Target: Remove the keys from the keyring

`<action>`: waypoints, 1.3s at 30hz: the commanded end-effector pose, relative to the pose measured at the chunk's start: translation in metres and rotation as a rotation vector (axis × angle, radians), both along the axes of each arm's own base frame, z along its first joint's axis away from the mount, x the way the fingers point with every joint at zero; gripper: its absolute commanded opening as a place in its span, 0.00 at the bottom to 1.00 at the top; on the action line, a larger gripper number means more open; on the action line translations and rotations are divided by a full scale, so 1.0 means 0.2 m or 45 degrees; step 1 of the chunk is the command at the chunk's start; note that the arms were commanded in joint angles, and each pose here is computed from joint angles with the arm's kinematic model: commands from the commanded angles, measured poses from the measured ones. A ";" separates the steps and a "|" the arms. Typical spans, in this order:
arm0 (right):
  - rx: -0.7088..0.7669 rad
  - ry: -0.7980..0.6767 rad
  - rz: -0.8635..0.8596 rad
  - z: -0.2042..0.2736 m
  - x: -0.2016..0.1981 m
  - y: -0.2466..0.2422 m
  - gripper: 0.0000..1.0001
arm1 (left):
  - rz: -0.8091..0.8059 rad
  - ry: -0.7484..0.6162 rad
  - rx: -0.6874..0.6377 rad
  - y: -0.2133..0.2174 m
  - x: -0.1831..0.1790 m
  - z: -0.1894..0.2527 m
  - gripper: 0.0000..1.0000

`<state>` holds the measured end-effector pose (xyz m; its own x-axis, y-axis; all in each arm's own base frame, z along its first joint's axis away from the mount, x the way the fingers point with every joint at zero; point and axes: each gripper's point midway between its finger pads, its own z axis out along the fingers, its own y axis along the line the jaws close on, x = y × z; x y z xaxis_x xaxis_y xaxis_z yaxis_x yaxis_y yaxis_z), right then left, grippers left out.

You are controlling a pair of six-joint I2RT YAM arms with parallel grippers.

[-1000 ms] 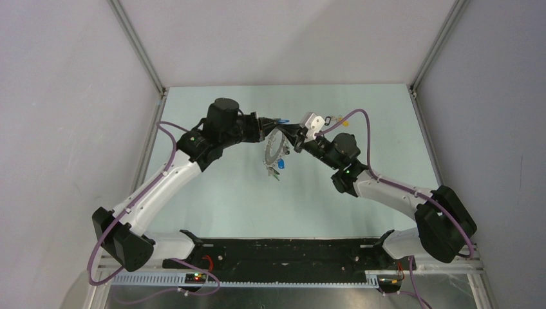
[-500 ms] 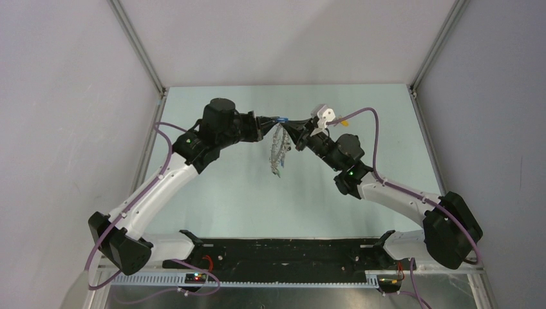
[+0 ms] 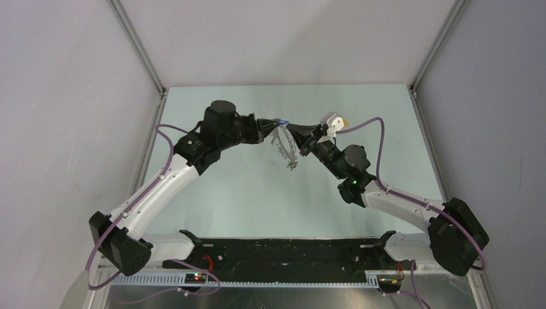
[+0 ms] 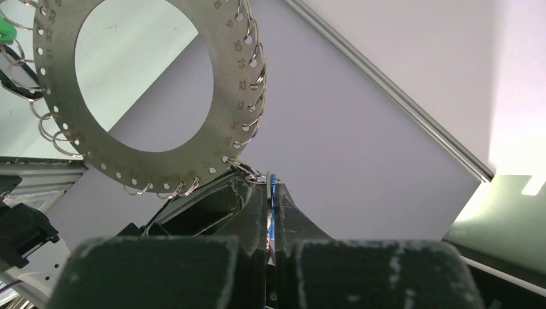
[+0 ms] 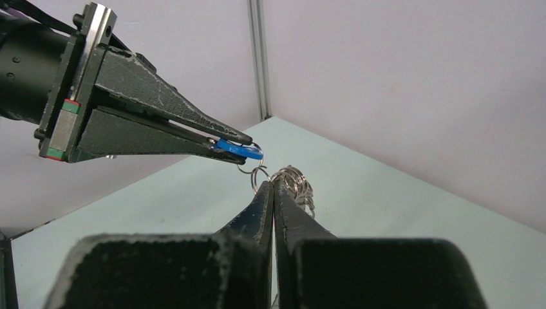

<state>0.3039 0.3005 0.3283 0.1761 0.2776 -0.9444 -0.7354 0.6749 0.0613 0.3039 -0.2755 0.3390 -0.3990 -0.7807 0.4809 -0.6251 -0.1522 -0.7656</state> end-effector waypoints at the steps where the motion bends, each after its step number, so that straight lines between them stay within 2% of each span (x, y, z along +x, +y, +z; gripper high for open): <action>1: 0.137 -0.109 -0.097 0.13 -0.02 -0.11 0.00 | 0.125 -0.049 -0.156 0.08 0.05 0.18 0.00; 6: 0.041 -0.245 0.024 0.08 -0.10 -0.05 0.00 | 0.105 -0.063 -0.152 0.06 0.06 0.19 0.00; 7: 0.008 -0.248 0.042 0.05 -0.10 -0.04 0.05 | 0.089 -0.067 -0.152 0.05 0.05 0.20 0.00; 8: -0.035 -0.263 0.066 0.02 -0.11 -0.02 0.21 | 0.076 -0.076 -0.146 0.04 0.06 0.21 0.00; 10: -0.078 -0.244 0.072 -0.03 -0.09 -0.01 0.41 | 0.039 -0.083 -0.144 0.01 0.05 0.22 0.00; 12: -0.096 -0.241 0.078 -0.05 -0.07 -0.02 0.45 | 0.009 -0.082 -0.150 -0.01 0.04 0.23 0.00; 22: -0.133 -0.328 0.197 0.04 -0.03 0.03 0.35 | 0.034 -0.089 -0.152 0.01 0.04 0.24 0.00; 29: -0.135 -0.348 0.283 0.08 -0.05 0.13 0.35 | 0.027 -0.083 -0.151 0.00 0.04 0.23 0.00; 35: -0.142 -0.328 0.263 0.08 -0.02 0.17 0.34 | 0.022 -0.085 -0.153 0.00 0.04 0.23 0.00; 36: -0.137 -0.322 0.248 0.09 0.00 0.17 0.32 | 0.023 -0.085 -0.153 0.00 0.03 0.23 0.00; 38: -0.129 -0.301 0.223 0.08 0.02 0.17 0.20 | 0.026 -0.086 -0.156 0.01 0.03 0.24 0.00; 39: -0.126 -0.297 0.214 0.08 0.03 0.17 0.10 | 0.026 -0.085 -0.157 0.01 0.03 0.24 0.00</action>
